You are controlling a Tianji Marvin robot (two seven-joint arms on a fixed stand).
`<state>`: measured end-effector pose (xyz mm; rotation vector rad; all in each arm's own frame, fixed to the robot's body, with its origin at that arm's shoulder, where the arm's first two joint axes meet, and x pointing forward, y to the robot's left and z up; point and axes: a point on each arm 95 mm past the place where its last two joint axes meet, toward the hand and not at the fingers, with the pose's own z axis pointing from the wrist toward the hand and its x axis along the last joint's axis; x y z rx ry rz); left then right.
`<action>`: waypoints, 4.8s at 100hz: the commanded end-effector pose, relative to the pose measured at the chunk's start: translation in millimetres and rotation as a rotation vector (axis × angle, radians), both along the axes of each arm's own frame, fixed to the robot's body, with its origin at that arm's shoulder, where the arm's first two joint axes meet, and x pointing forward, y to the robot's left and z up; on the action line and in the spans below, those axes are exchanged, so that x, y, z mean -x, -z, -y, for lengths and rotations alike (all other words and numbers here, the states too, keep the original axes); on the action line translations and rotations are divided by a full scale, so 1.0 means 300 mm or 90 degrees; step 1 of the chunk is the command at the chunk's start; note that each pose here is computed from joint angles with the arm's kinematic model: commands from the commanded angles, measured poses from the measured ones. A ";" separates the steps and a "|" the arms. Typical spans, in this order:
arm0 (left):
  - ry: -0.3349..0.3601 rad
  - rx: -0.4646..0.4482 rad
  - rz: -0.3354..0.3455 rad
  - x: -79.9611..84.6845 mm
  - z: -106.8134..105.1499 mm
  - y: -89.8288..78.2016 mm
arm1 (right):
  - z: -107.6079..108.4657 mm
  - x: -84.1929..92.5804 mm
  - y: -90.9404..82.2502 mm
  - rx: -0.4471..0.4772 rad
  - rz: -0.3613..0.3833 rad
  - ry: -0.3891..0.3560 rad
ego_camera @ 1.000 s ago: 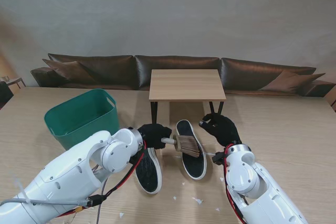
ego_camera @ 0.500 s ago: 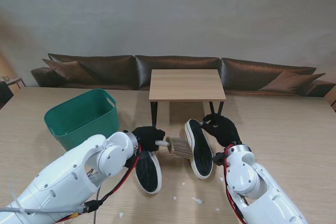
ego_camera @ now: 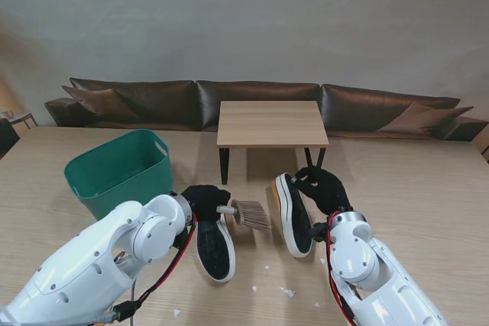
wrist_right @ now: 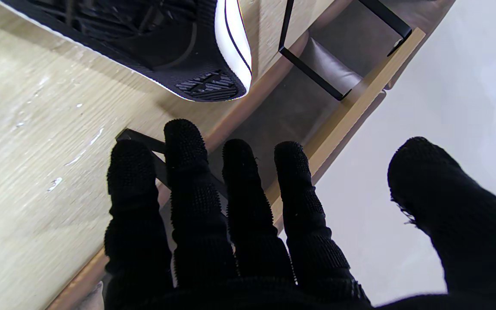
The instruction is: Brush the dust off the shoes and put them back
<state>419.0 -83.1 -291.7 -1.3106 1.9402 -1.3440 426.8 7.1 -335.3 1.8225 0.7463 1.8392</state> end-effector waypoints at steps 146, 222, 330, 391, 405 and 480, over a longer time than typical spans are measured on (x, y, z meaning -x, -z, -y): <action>-0.173 -0.049 0.187 0.311 -0.274 -0.100 | -0.027 0.025 0.010 -0.003 -0.017 -0.022; -0.250 -0.017 0.315 0.258 -0.528 -0.234 | -0.034 0.026 0.028 -0.002 -0.023 -0.026; -0.416 -0.033 0.331 0.015 -0.837 -0.096 | -0.044 0.032 0.049 -0.008 -0.041 -0.038; -0.412 -0.067 0.296 0.015 -0.796 -0.072 | -0.046 0.030 0.055 -0.012 -0.043 -0.040; -0.408 -0.067 0.294 0.021 -0.794 -0.068 | -0.049 0.030 0.058 -0.011 -0.044 -0.043; -0.327 -0.055 0.320 0.070 -0.734 -0.167 | -0.059 0.029 0.072 -0.011 -0.048 -0.049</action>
